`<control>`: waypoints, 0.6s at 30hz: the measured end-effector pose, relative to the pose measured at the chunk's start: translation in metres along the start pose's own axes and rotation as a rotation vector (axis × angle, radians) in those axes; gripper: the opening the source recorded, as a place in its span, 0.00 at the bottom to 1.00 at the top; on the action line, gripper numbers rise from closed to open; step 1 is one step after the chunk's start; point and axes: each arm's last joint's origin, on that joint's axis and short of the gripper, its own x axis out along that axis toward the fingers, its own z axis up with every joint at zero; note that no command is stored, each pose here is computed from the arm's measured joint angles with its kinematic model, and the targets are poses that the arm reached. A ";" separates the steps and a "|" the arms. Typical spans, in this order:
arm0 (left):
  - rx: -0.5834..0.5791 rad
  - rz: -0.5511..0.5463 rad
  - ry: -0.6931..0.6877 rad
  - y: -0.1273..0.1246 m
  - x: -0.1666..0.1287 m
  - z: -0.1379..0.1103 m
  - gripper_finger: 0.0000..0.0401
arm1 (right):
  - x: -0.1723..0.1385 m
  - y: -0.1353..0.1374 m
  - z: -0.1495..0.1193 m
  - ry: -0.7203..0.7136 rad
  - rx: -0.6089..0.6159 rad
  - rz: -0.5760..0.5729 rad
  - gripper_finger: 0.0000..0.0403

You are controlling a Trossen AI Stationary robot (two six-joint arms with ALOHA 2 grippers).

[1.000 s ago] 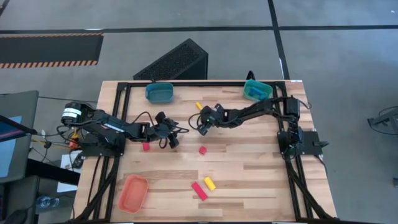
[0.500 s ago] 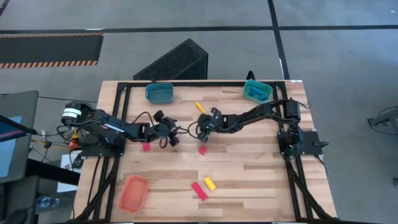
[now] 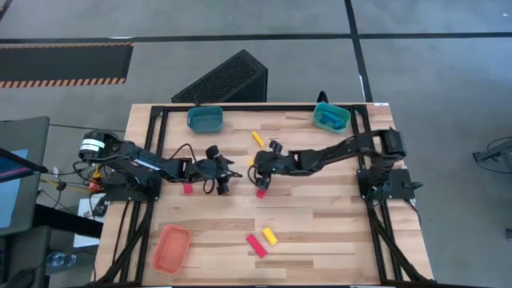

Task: Sort & place blocks by color
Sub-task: Put the middle yellow block into the blue bin

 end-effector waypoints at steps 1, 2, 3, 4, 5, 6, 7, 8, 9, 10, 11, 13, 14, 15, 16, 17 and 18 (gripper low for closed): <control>0.012 -0.001 0.000 0.000 0.000 0.000 0.48 | -0.006 0.002 0.004 -0.021 0.002 0.012 0.34; 0.025 -0.002 -0.001 0.000 0.000 0.000 0.49 | -0.011 0.004 0.009 -0.049 0.006 0.030 0.34; 0.037 -0.009 -0.002 0.000 0.000 0.000 0.51 | -0.015 0.006 0.012 -0.065 0.002 0.047 0.34; 0.052 -0.030 -0.005 -0.001 0.000 0.000 0.52 | -0.019 0.007 0.014 -0.070 -0.007 0.054 0.34; 0.066 -0.061 -0.009 -0.002 0.000 0.001 0.53 | -0.022 0.008 0.015 -0.076 -0.020 0.058 0.33; 0.074 -0.096 -0.013 -0.003 0.000 0.001 0.54 | -0.025 0.010 0.015 -0.078 -0.035 0.063 0.32; 0.074 -0.126 -0.018 -0.004 0.000 0.001 0.55 | -0.027 0.011 0.016 -0.084 -0.049 0.066 0.32; 0.070 -0.151 -0.030 -0.005 0.000 0.003 0.55 | -0.028 0.013 0.017 -0.092 -0.065 0.071 0.31; 0.045 -0.160 -0.049 -0.005 -0.001 0.005 0.55 | -0.029 0.015 0.017 -0.094 -0.091 0.075 0.31; 0.001 -0.161 -0.072 -0.005 -0.001 0.007 0.54 | -0.031 0.016 0.016 -0.085 -0.124 0.077 0.31; -0.046 -0.163 -0.099 -0.005 -0.001 0.010 0.54 | -0.032 0.019 0.015 -0.085 -0.153 0.080 0.31; -0.111 -0.167 -0.149 -0.004 -0.001 0.016 0.54 | -0.034 0.024 0.014 -0.094 -0.183 0.069 0.31; -0.130 -0.169 -0.172 -0.004 -0.002 0.018 0.54 | -0.035 0.026 0.013 -0.090 -0.190 0.038 0.31; -0.147 -0.172 -0.191 -0.004 -0.002 0.020 0.54 | -0.036 0.028 0.012 -0.090 -0.193 -0.001 0.31; -0.167 -0.175 -0.204 -0.004 -0.003 0.022 0.54 | -0.037 0.029 0.011 -0.089 -0.197 -0.043 0.31; -0.198 -0.177 -0.208 -0.003 -0.004 0.023 0.54 | -0.038 0.030 0.009 -0.087 -0.203 -0.086 0.31; -0.234 -0.182 -0.217 0.000 -0.005 0.025 0.54 | -0.039 0.030 0.008 -0.085 -0.210 -0.125 0.31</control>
